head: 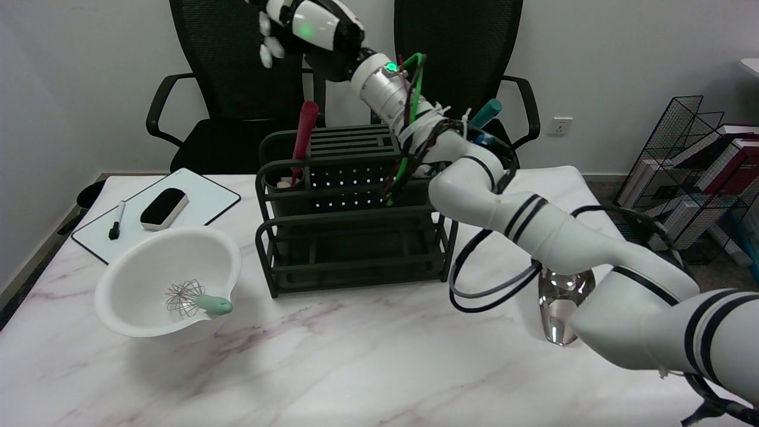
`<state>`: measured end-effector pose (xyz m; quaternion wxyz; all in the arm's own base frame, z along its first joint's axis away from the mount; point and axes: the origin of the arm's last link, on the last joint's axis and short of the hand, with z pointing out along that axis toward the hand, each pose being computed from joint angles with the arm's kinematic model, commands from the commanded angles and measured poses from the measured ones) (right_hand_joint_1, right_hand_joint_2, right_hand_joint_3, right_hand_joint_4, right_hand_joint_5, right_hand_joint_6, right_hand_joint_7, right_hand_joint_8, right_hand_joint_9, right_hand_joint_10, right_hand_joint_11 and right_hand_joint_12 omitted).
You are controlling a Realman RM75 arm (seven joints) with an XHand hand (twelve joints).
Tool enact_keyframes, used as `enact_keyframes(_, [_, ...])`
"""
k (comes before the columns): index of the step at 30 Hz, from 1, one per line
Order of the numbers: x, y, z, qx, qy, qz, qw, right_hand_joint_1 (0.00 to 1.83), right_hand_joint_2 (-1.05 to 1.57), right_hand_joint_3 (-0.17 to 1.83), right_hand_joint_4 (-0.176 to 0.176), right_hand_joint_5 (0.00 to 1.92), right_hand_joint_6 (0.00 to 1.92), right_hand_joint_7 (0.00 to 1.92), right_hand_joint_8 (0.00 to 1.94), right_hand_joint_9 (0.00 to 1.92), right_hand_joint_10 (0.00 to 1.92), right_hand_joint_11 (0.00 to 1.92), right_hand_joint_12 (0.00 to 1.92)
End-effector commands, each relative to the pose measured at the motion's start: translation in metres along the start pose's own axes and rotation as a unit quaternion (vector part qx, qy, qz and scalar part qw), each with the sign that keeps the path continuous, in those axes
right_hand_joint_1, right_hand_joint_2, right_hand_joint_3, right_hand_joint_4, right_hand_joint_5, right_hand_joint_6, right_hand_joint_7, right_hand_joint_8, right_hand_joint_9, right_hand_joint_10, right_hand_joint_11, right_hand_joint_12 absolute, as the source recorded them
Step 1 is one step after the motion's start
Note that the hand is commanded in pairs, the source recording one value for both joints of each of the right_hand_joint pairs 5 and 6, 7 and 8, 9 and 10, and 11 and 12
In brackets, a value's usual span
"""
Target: Place the pink sponge bottle brush into the kitchen storage rack.
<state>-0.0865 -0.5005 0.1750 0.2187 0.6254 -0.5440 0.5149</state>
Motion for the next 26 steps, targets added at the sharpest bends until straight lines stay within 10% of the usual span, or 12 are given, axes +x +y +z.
enact_keyframes(1, [0.012, -0.048, -0.101, 0.083, 0.021, -0.028, 0.996, 0.85, 1.40, 0.84, 0.000, 1.31, 1.31, 1.66, 1.66, 1.70, 1.70, 1.56, 1.56])
enact_keyframes(26, [0.008, 0.043, -0.282, 0.055, 0.068, 0.029, 0.996, 0.85, 1.42, 0.80, 0.000, 1.37, 1.37, 1.64, 1.64, 1.69, 1.69, 1.51, 1.51])
